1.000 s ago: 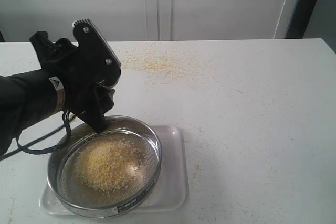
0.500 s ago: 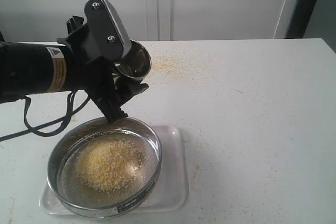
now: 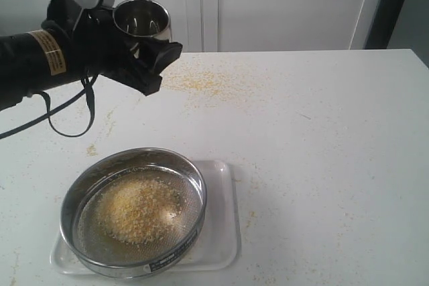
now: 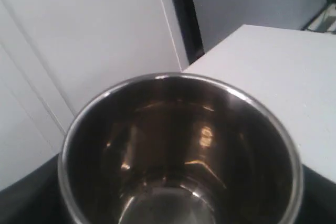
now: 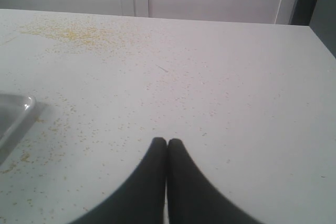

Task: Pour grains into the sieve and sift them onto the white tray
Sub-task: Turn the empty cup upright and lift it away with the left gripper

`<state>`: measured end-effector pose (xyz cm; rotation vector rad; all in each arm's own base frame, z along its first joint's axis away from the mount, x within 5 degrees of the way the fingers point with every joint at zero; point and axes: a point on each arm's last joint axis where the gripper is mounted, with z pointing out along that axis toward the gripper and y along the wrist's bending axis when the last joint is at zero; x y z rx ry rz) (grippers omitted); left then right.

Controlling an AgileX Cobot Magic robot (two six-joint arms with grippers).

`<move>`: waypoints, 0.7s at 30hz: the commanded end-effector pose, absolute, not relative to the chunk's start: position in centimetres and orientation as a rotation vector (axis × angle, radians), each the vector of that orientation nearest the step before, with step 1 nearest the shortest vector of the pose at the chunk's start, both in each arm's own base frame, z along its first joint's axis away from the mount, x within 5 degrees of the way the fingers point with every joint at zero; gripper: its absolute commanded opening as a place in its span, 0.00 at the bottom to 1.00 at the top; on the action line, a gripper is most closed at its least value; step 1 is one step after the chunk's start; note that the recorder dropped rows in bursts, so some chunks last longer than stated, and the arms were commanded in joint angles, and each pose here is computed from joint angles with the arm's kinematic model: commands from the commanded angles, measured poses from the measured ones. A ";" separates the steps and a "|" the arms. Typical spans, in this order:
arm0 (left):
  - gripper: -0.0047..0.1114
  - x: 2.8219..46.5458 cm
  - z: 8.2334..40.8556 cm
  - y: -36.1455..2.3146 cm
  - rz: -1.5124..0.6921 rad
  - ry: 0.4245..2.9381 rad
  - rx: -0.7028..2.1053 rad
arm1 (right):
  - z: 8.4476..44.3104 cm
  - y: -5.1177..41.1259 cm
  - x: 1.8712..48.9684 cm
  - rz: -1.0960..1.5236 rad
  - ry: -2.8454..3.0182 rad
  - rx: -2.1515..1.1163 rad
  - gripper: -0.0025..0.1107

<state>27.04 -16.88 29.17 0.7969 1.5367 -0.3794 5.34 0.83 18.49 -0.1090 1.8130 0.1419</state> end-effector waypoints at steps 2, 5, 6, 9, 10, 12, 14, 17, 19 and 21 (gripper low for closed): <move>0.04 29.2 28.5 -16.7 -0.488 1.443 0.658 | 18.4 0.8 5.3 0.135 1.803 -0.103 0.02; 0.04 30.1 27.1 -17.3 -0.491 1.443 0.669 | 18.4 0.8 5.3 0.135 1.803 -0.103 0.02; 0.04 30.6 26.6 -17.5 -0.486 1.451 0.683 | 18.4 0.8 5.3 0.135 1.803 -0.103 0.02; 0.04 31.9 25.3 -18.3 -0.504 1.483 0.697 | 18.4 0.8 5.3 0.135 1.803 -0.103 0.02; 0.04 32.4 24.8 -18.5 -0.513 1.499 0.691 | 18.4 0.8 5.3 0.135 1.803 -0.103 0.02; 0.04 33.3 24.0 -19.1 -0.541 1.521 0.684 | 18.4 0.8 5.3 0.135 1.803 -0.103 0.02; 0.04 34.2 23.5 -19.7 -0.563 1.519 0.697 | 18.4 0.8 5.3 0.135 1.803 -0.103 0.02; 0.04 35.1 22.5 -20.5 -0.599 1.497 0.715 | 18.4 0.8 5.3 0.135 1.803 -0.103 0.02; 0.04 35.7 21.6 -21.1 -0.641 1.495 0.716 | 18.4 0.8 5.3 0.135 1.803 -0.103 0.02; 0.04 36.3 20.8 -21.9 -0.675 1.500 0.713 | 18.4 0.8 5.3 0.135 1.803 -0.103 0.02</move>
